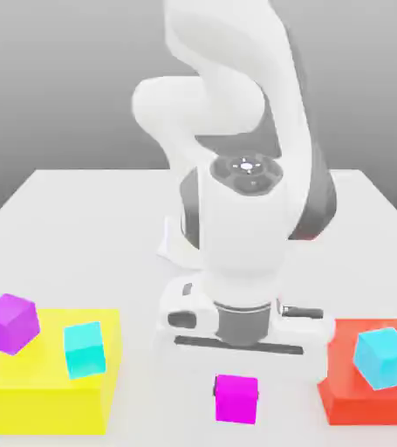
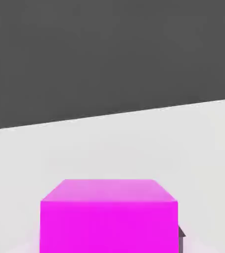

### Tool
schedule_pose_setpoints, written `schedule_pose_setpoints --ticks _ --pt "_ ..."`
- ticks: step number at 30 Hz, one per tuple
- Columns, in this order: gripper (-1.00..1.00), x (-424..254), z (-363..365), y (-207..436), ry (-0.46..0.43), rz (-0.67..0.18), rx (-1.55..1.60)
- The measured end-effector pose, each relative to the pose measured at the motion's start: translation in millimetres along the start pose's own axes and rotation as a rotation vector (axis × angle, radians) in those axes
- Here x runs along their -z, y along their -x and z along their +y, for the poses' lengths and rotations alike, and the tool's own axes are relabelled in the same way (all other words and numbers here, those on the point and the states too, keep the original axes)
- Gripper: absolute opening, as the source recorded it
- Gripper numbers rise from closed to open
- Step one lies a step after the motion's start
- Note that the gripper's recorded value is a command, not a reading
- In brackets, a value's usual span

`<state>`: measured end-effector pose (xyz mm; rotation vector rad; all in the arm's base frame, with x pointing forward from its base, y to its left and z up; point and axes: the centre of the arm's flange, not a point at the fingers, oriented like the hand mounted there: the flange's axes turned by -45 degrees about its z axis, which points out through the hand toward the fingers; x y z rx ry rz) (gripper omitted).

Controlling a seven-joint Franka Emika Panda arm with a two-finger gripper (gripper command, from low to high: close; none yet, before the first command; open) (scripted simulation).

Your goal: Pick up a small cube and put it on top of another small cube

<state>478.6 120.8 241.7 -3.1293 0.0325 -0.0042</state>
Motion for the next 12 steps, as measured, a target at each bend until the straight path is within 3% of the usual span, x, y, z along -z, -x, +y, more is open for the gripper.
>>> schedule_pose_setpoints --ticks 4,8,9,12 --pt "-1.00 46 -127 58 0.005 -0.003 0.218" --pt "-1.00 12 -137 64 0.011 -0.003 0.225" --pt "1.00 2 -137 65 0.011 -0.003 0.225" --pt "1.00 2 -137 65 0.011 -0.003 0.225"
